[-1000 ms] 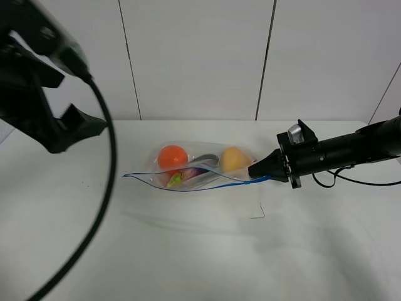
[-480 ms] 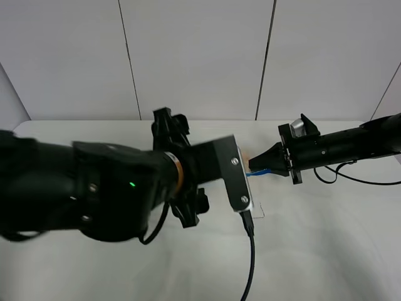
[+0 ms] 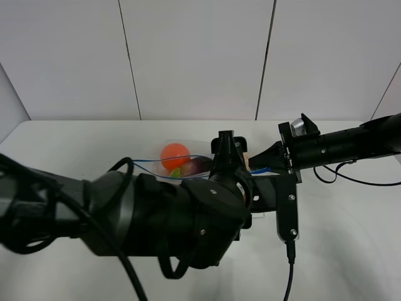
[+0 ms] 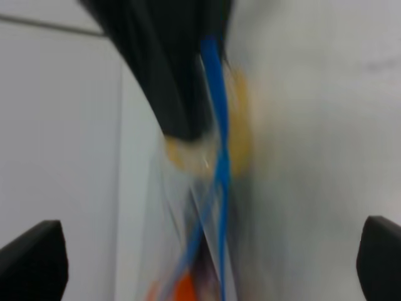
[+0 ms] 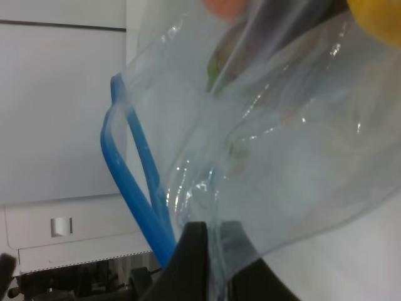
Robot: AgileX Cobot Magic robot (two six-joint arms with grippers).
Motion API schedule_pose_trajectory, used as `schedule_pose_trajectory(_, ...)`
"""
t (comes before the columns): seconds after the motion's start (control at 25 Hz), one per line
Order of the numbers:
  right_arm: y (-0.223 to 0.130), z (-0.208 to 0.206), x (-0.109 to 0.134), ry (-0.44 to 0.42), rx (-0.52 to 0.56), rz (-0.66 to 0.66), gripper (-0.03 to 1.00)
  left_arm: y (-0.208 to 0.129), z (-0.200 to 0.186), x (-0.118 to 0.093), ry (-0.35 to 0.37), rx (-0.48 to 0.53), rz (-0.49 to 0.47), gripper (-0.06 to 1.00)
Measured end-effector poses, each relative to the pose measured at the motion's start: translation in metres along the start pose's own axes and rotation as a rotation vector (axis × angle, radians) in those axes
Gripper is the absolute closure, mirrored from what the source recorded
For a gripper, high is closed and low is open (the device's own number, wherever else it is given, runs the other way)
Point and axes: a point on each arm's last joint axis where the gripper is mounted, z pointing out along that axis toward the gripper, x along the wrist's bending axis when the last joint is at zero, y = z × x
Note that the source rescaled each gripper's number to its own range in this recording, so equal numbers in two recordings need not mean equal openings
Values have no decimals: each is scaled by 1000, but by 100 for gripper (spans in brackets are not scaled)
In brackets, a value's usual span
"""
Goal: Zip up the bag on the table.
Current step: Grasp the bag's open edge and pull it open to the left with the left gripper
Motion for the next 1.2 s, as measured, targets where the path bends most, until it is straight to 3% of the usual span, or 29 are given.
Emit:
schedule_pose_trajectory(0.32, 0, 0, 0, -1, 2, -2, 97, 9, 29, -9, 24, 1, 86, -4)
schedule_pose_trajectory(0.68, -2, -2, 3, -13, 14, -21, 97, 1, 40, -7, 26, 29, 83, 11)
schedule_pose_trajectory(1.0, -2, -2, 3, -15, 16, -23, 97, 1, 40, -7, 27, 29, 84, 43)
schedule_pose_trajectory(1.2, -2, -2, 3, -15, 16, -23, 97, 3, 40, -8, 18, 16, 83, 49)
